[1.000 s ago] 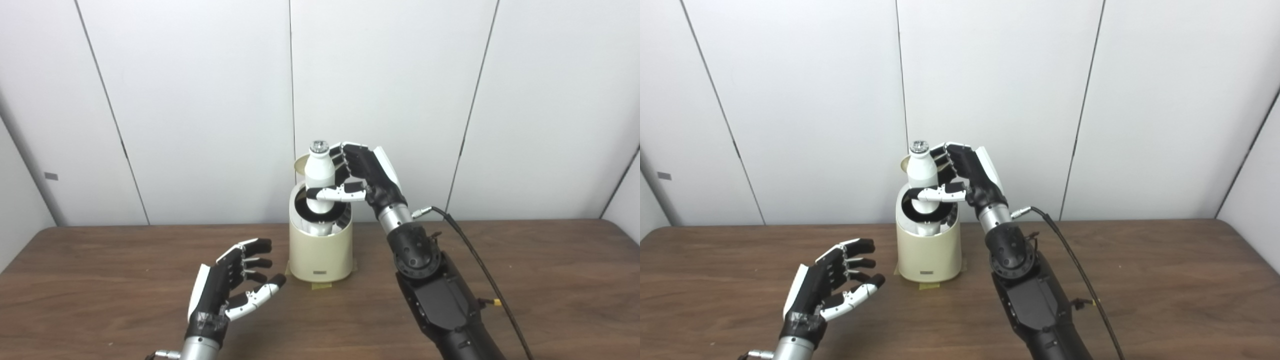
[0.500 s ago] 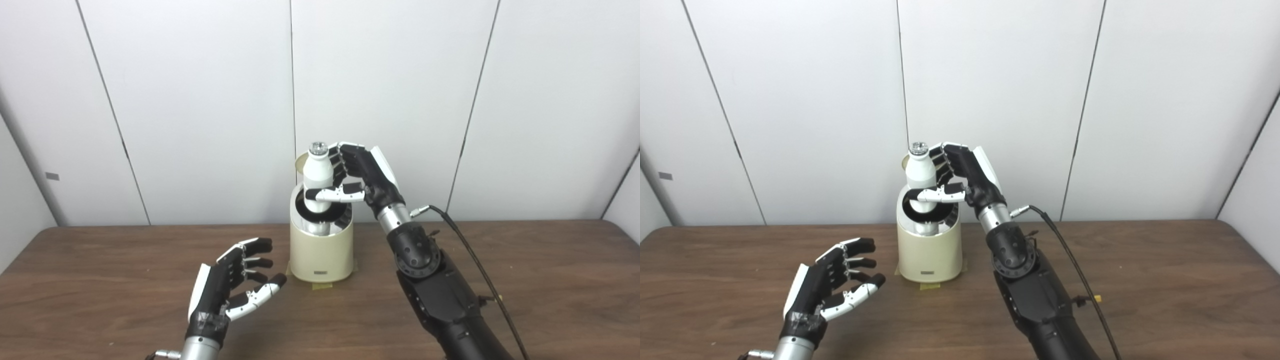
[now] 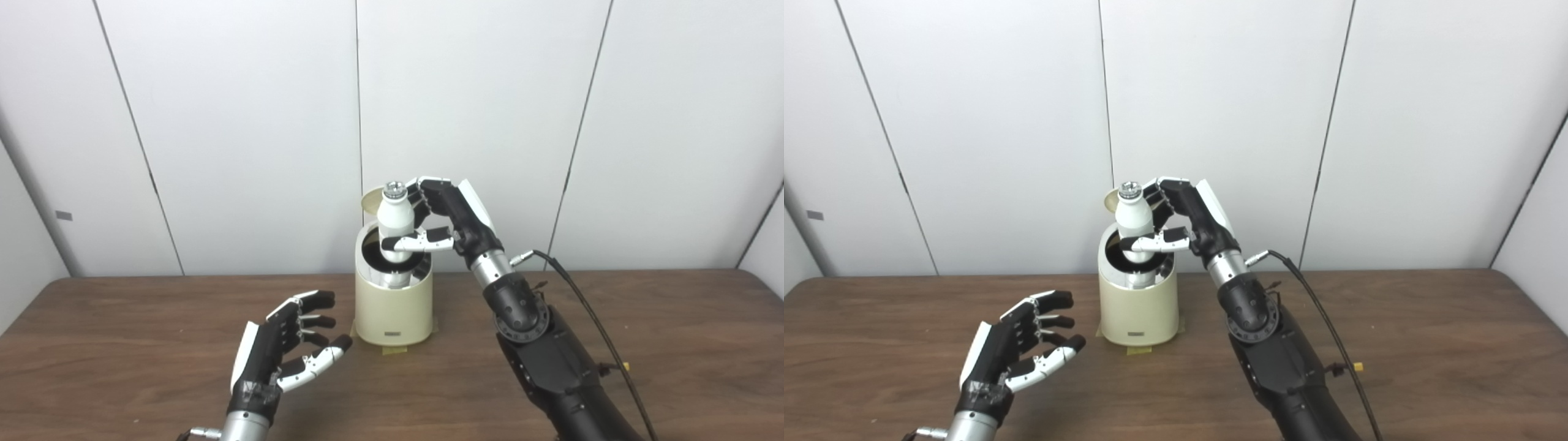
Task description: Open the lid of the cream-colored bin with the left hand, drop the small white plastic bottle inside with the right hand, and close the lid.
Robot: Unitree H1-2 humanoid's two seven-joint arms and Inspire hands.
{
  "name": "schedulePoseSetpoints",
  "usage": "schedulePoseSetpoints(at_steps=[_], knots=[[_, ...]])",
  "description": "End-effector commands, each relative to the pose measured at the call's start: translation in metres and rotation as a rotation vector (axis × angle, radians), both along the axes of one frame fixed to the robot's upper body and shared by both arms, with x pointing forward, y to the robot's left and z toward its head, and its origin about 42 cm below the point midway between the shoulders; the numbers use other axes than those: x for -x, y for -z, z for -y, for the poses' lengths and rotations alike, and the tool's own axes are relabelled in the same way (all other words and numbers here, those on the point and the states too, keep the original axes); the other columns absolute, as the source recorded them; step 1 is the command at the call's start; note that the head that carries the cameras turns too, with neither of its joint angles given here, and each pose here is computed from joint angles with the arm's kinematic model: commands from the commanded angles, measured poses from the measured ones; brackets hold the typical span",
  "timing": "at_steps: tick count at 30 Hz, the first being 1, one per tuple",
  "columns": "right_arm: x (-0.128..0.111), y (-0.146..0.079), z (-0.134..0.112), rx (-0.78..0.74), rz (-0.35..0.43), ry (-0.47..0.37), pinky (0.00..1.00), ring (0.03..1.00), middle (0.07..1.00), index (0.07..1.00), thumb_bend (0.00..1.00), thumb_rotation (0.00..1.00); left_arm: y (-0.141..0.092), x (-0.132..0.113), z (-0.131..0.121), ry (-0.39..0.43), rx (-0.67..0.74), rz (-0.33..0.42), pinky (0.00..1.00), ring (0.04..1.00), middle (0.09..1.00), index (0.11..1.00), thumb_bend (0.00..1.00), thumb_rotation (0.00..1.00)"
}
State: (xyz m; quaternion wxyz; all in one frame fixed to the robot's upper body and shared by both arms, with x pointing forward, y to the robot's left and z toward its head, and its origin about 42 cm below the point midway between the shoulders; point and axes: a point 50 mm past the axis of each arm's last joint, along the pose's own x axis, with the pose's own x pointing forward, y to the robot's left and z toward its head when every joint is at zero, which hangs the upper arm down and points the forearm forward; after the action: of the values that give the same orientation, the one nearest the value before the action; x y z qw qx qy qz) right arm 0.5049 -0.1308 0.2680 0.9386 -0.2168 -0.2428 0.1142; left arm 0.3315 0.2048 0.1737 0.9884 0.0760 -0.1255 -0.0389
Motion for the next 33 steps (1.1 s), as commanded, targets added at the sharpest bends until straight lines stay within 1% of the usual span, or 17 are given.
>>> schedulePoseSetpoints(at_steps=[1,3,5,10,20,24,27,28,29,31,33], knots=[[-0.006,-0.037,-0.005,0.033,0.087,-0.028,0.41,0.450,0.611,0.499,0.51,0.00,-0.020,-0.005,0.003,0.010,-0.005,0.081,0.54,0.659,0.751,0.734,0.63,0.08],[-0.005,-0.036,-0.004,0.054,0.088,-0.035,0.40,0.461,0.666,0.497,0.51,0.00,-0.020,-0.006,0.003,0.011,-0.007,0.083,0.54,0.661,0.753,0.732,0.63,0.08],[-0.005,-0.035,-0.002,0.068,0.091,-0.040,0.40,0.464,0.685,0.496,0.51,0.00,-0.019,-0.006,0.003,0.013,-0.007,0.084,0.55,0.662,0.753,0.731,0.63,0.08],[-0.004,-0.035,0.000,0.082,0.089,-0.042,0.40,0.465,0.677,0.496,0.51,0.00,-0.018,-0.006,0.002,0.016,-0.005,0.079,0.55,0.665,0.755,0.733,0.63,0.09],[-0.003,-0.033,0.005,0.096,0.084,-0.047,0.40,0.463,0.658,0.494,0.51,0.00,-0.018,-0.007,0.002,0.018,-0.003,0.079,0.55,0.663,0.753,0.733,0.63,0.08],[-0.003,-0.033,0.007,0.109,0.073,-0.047,0.41,0.464,0.672,0.495,0.51,0.00,-0.018,-0.007,0.002,0.022,-0.003,0.078,0.54,0.660,0.754,0.734,0.63,0.09],[-0.002,-0.033,0.007,0.116,0.068,-0.043,0.42,0.466,0.705,0.496,0.51,0.00,-0.017,-0.007,0.002,0.023,-0.001,0.077,0.54,0.662,0.755,0.731,0.63,0.07],[-0.002,-0.033,0.007,0.118,0.069,-0.040,0.43,0.532,0.718,0.580,0.65,0.00,-0.017,-0.007,0.002,0.024,0.001,0.075,0.54,0.660,0.754,0.729,0.63,0.07],[-0.001,-0.033,0.007,0.119,0.071,-0.038,0.44,0.574,0.729,0.637,0.74,0.00,-0.017,-0.007,0.002,0.025,0.002,0.075,0.54,0.659,0.751,0.728,0.63,0.09],[-0.001,-0.032,0.007,0.120,0.075,-0.034,0.44,0.596,0.736,0.672,0.79,0.00,-0.017,-0.007,0.003,0.025,-0.003,0.077,0.54,0.656,0.751,0.728,0.63,0.09],[-0.002,-0.032,0.007,0.118,0.074,-0.033,0.44,0.605,0.742,0.691,0.80,0.00,-0.017,-0.008,0.002,0.025,-0.002,0.078,0.53,0.655,0.752,0.726,0.63,0.09]])
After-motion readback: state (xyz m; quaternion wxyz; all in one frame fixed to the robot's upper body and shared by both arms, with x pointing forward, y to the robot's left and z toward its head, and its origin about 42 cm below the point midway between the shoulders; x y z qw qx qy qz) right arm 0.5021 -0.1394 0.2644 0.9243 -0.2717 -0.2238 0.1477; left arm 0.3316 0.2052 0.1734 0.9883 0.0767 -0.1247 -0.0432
